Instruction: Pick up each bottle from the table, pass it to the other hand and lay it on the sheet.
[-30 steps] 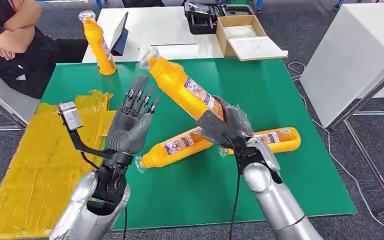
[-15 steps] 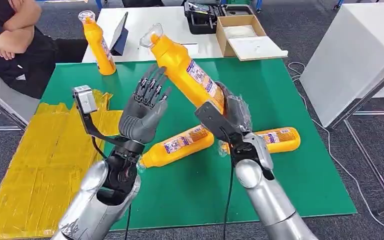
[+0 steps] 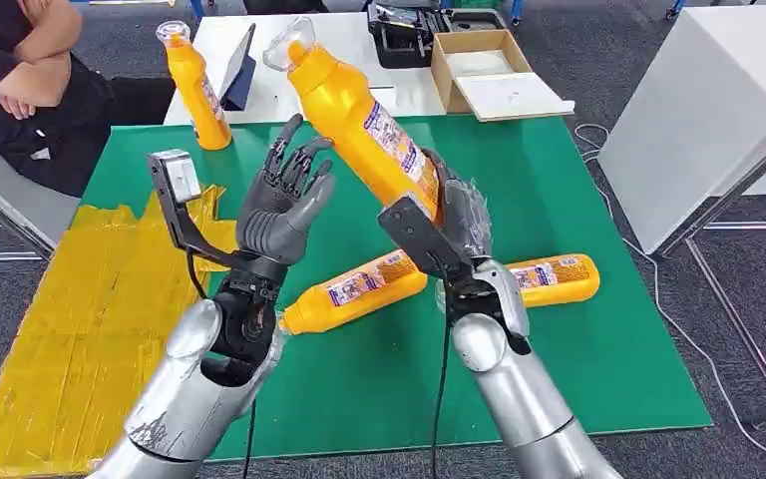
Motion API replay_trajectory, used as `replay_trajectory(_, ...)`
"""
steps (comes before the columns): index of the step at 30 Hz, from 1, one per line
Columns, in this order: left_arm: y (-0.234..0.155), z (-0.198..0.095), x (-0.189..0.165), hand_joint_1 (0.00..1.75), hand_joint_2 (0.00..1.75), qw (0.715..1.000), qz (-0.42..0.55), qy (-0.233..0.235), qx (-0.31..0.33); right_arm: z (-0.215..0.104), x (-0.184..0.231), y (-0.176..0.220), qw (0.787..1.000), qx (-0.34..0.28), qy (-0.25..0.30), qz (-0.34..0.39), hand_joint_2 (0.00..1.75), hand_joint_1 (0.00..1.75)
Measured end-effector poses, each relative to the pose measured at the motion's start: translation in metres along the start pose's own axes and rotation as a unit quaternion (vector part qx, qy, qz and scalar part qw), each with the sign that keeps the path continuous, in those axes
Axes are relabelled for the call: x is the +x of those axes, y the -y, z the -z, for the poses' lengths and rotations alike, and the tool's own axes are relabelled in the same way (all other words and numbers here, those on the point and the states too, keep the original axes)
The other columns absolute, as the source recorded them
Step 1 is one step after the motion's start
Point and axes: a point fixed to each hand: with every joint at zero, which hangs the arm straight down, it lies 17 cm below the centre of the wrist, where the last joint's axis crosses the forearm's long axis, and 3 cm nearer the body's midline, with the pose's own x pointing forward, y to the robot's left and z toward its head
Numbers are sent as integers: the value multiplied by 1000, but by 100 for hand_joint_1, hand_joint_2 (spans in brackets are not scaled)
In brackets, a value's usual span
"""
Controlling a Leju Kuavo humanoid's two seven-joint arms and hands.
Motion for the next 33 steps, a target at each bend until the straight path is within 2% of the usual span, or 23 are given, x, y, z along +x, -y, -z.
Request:
replay_trajectory(15,-23,8,1,0,175,999,15,2,31,1,3,-1,1000,-16,15,18,175,175)
replay_trajectory(22,-43,10,11,0,175,998,23,19,57,1,-4,9,999,-34,12,22,175,175)
replay_trajectory(33,-47,9,14,0,175,997,28,26,61,-3,-8,4,1000,-19,14,15,175,175)
